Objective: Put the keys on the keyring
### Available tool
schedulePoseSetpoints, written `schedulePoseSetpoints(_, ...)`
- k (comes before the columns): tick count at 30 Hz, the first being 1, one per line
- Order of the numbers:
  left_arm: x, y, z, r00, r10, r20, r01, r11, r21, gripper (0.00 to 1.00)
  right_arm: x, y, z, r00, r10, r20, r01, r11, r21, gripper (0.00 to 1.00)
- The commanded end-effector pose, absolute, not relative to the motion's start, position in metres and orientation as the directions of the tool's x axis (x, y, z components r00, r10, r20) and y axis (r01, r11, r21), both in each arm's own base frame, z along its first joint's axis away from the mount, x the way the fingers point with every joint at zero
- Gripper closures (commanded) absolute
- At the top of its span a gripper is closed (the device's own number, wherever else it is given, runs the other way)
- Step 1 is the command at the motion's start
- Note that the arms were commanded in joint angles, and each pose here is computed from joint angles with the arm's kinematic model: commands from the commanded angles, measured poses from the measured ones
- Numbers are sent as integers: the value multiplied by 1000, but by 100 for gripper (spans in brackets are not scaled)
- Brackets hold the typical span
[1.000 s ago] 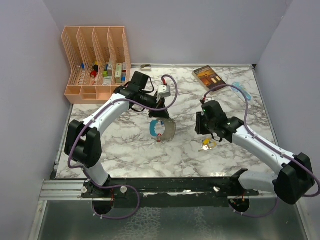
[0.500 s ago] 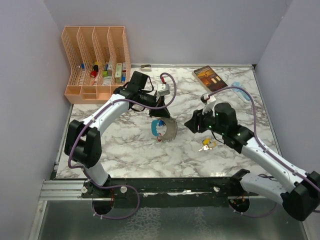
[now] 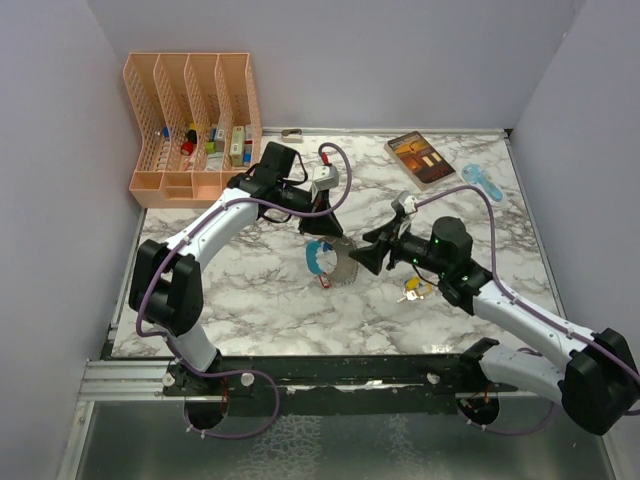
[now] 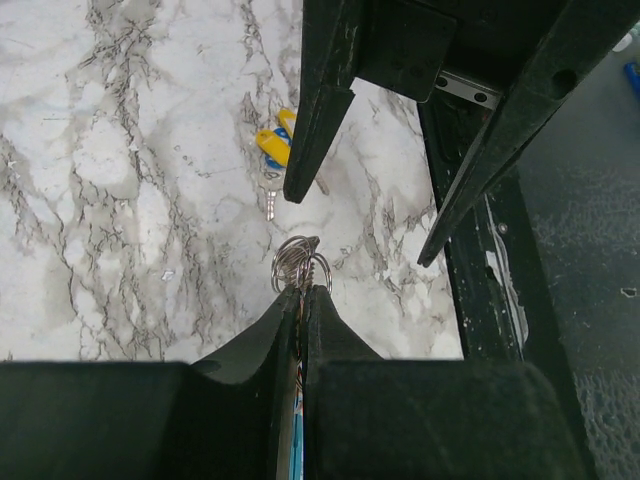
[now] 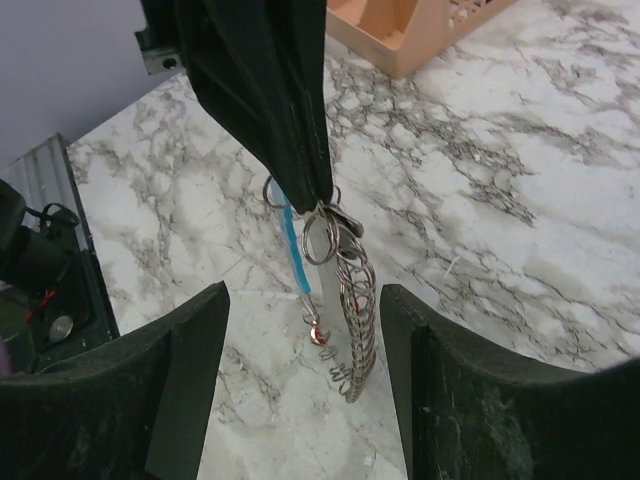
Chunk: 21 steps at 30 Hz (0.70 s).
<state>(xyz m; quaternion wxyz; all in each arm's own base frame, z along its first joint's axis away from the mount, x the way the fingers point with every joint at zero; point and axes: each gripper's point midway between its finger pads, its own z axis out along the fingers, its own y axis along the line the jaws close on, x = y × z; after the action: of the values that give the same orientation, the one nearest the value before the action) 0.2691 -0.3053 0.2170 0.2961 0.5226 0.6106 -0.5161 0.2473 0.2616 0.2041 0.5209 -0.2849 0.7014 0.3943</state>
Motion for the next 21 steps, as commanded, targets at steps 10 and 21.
schedulePoseSetpoints(10,249,-305,248,-248,255,-935,932,-200,-302,100,249,282,227,-200,91,-976,-887,405,220,42)
schedulePoseSetpoints(21,241,-304,257,-240,238,-941,924,-242,-297,100,257,279,220,-211,94,-973,-883,407,231,47)
